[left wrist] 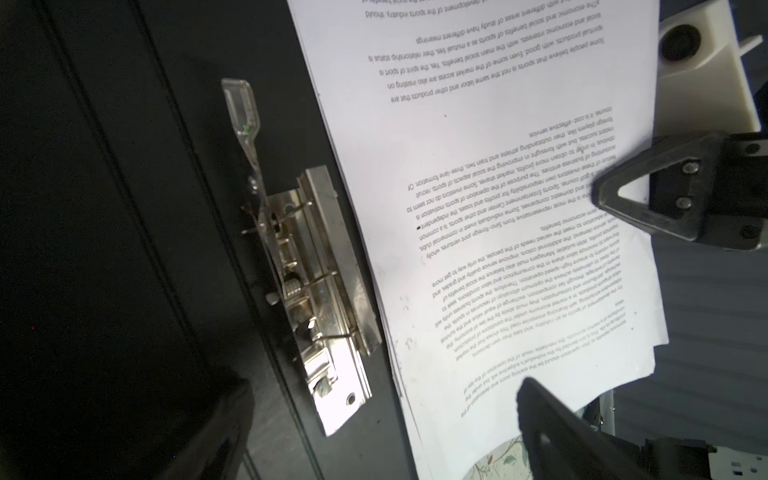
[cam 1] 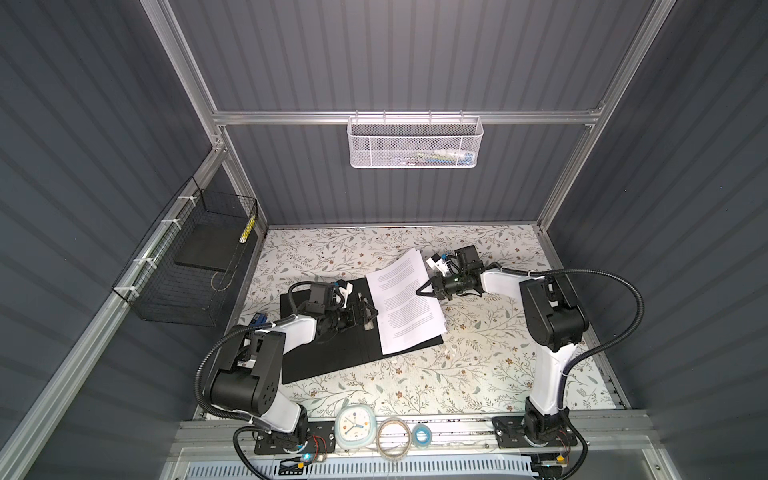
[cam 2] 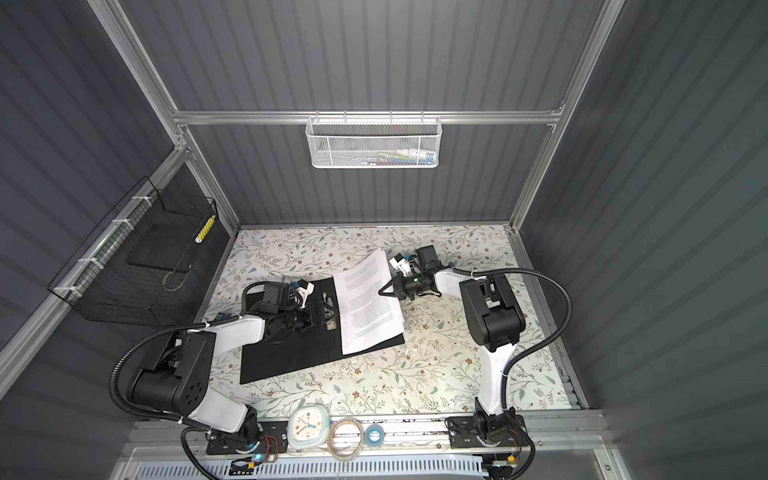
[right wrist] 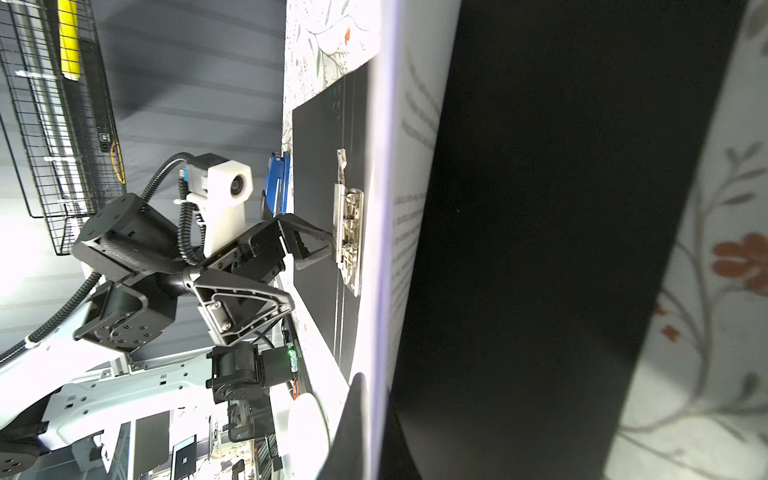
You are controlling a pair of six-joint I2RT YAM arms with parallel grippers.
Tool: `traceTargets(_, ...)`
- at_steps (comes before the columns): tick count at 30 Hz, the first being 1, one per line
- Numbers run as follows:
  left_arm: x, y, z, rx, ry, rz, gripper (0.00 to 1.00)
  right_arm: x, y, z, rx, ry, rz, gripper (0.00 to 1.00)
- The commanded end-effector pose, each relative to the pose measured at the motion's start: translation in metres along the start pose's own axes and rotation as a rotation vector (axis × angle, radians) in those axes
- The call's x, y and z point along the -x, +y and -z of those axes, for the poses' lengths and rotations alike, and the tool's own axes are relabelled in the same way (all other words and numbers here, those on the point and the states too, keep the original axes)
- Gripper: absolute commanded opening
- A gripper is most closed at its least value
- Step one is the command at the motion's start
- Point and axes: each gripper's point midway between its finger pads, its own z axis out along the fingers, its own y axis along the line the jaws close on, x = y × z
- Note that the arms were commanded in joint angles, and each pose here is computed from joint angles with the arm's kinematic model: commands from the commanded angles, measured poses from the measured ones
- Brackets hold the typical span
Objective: Put the files into the folder
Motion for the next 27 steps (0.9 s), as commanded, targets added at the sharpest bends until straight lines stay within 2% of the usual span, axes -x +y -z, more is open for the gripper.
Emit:
traceTargets(1,-0.003,-0.002,-0.001,0.006,0.038,-0.017,0.99,0.006,0.003,-0.006,0.003,0.002,0.021,0.00)
traceTargets(27,-0.011,-0.008,-0.004,-0.052,0.068,-0.034,0.99,0.003,-0.008,-0.025,-0.046,0.033,0.013,0.00)
